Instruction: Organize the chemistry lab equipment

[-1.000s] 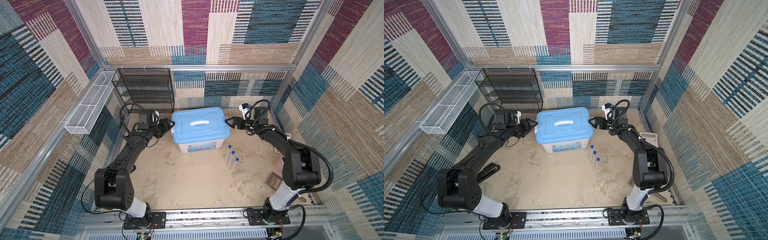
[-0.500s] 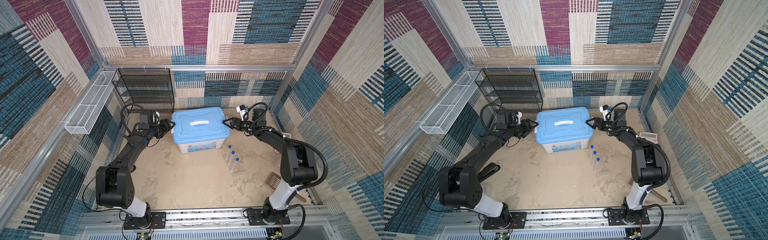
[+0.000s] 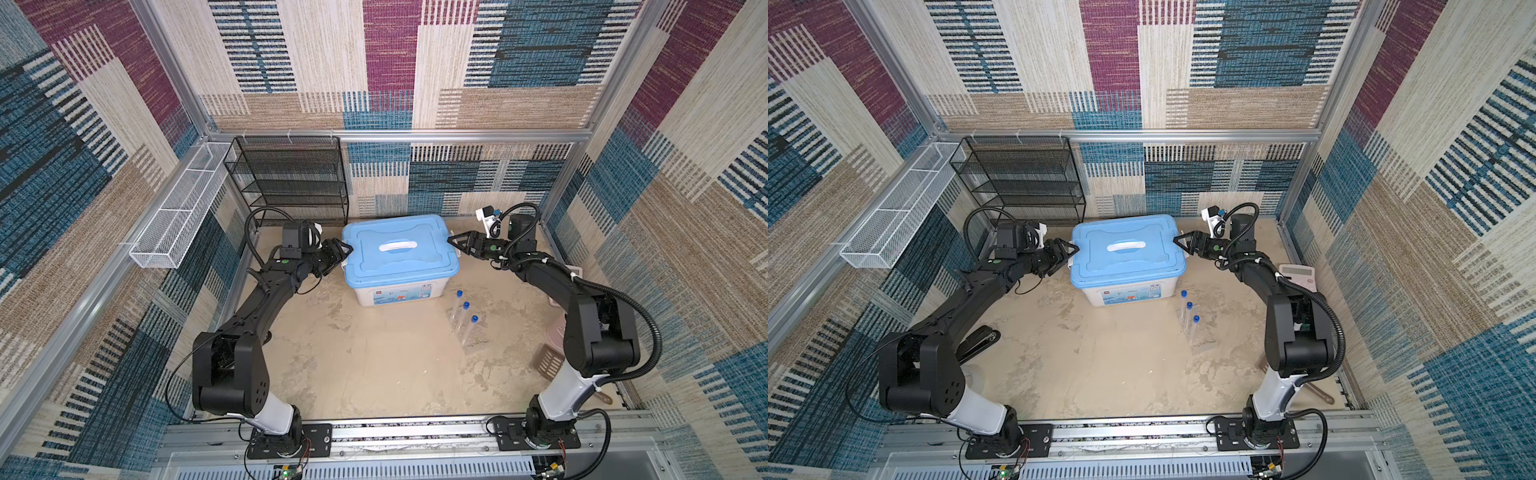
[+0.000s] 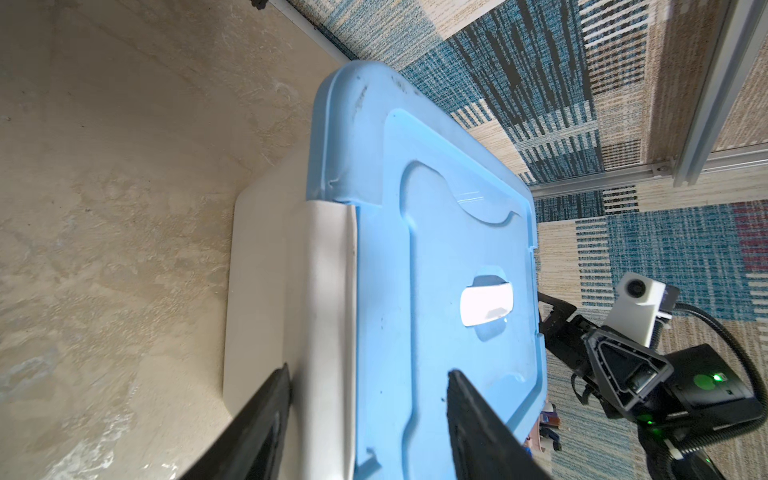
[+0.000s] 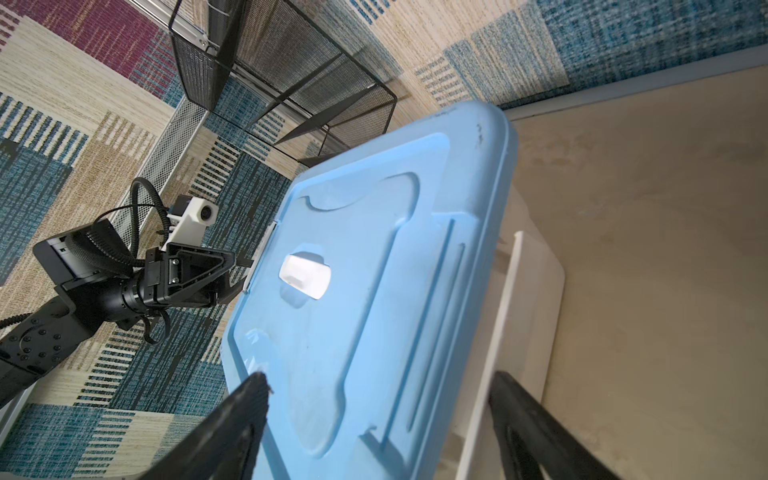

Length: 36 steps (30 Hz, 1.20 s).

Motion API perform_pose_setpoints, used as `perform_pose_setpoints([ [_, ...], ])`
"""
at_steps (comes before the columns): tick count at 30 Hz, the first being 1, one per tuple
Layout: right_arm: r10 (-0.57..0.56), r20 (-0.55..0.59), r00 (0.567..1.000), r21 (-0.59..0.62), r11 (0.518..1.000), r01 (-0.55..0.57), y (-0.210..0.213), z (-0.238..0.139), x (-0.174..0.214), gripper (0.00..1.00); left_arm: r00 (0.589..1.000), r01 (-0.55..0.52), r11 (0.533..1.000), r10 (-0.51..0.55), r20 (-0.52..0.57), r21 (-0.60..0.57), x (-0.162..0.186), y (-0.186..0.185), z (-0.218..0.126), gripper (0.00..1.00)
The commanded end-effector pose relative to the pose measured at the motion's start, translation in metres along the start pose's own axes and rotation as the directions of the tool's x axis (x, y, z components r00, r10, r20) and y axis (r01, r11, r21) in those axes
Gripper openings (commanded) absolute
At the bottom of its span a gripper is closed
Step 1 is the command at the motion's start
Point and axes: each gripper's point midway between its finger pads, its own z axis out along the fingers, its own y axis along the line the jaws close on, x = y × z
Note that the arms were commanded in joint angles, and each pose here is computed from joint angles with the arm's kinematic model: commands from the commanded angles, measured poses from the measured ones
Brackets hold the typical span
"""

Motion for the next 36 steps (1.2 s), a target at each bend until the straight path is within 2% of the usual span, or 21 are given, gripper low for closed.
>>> perform_pose_setpoints([
  [1, -0.013, 0.007, 1.000, -0.038, 0.999, 0.013, 0.012, -0.001, -0.006, 0.85, 1.000, -0.009, 1.000, 0.008, 0.019, 0.026, -0.006, -0.009, 0.000, 0.61],
  [16, -0.059, 0.008, 0.998, -0.020, 0.998, 0.059, 0.026, -0.008, -0.015, 0.82, 1.000, -0.002, 1.000, 0.001, 0.028, 0.025, -0.006, -0.012, 0.002, 0.61],
  [21, -0.102, 0.047, 0.994, 0.066, 0.993, 0.098, 0.019, -0.016, -0.023, 0.89, 0.999, 0.002, 1.000, -0.002, 0.041, 0.012, -0.007, -0.010, -0.001, 0.61],
  [26, -0.075, 0.051, 0.996, 0.153, 0.986, 0.067, -0.010, -0.016, -0.022, 0.95, 0.999, 0.003, 1.000, -0.003, 0.035, 0.012, -0.006, -0.010, 0.000, 0.61],
  [36, -0.025, 0.022, 0.999, 0.047, 0.999, 0.024, -0.007, -0.005, -0.011, 0.94, 0.999, -0.001, 1.000, 0.000, 0.041, 0.007, -0.008, -0.011, -0.002, 0.60],
])
